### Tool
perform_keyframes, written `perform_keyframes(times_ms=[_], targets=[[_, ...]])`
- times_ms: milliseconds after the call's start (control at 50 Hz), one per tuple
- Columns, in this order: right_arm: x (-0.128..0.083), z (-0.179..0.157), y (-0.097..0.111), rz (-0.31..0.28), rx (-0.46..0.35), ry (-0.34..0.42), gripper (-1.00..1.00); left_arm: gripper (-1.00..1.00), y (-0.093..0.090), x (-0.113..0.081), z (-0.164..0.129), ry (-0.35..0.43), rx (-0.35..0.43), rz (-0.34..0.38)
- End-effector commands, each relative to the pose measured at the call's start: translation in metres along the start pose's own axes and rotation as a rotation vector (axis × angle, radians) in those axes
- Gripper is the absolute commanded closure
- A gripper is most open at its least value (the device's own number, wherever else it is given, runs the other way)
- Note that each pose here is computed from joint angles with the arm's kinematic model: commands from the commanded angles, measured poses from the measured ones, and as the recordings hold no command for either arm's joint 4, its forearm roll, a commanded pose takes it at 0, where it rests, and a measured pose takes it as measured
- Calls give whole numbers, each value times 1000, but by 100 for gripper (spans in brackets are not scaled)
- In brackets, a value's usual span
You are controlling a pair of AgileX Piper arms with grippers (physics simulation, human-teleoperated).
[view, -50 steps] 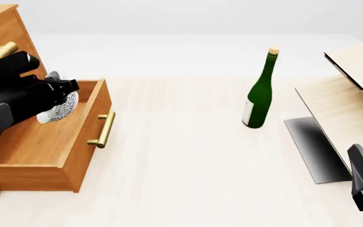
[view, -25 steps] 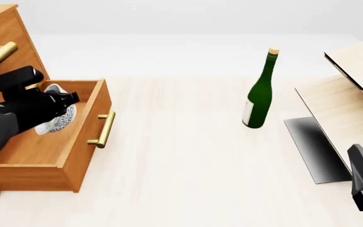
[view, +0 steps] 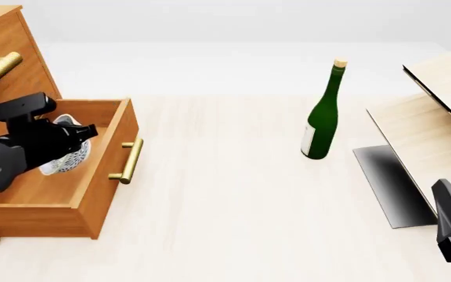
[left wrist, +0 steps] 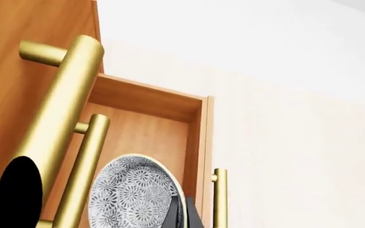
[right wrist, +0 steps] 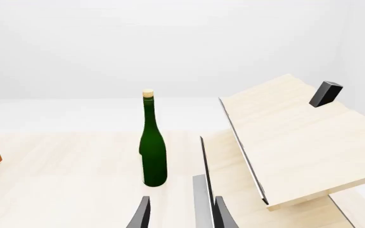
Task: Put the bowl in the bottom drawer of the cabinet.
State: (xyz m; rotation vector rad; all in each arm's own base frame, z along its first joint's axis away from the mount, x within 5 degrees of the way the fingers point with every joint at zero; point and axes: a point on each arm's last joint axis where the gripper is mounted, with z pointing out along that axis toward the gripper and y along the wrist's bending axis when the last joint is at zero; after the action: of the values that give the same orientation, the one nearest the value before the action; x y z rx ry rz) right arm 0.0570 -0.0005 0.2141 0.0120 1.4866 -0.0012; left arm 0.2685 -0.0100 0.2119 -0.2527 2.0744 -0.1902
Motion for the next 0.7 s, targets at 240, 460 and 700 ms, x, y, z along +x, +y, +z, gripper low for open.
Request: perform_keyframes(times_ms=[240,460,700], targets=[[0,0,0,0,0,0,-100,100,10,0,4,0,-31,31],[0,0,0,0,0,0,-100,100,14,2,4,1,-40,28],[0,0,0,0,0,0,-100,100,19,4,6,6,-55,34]])
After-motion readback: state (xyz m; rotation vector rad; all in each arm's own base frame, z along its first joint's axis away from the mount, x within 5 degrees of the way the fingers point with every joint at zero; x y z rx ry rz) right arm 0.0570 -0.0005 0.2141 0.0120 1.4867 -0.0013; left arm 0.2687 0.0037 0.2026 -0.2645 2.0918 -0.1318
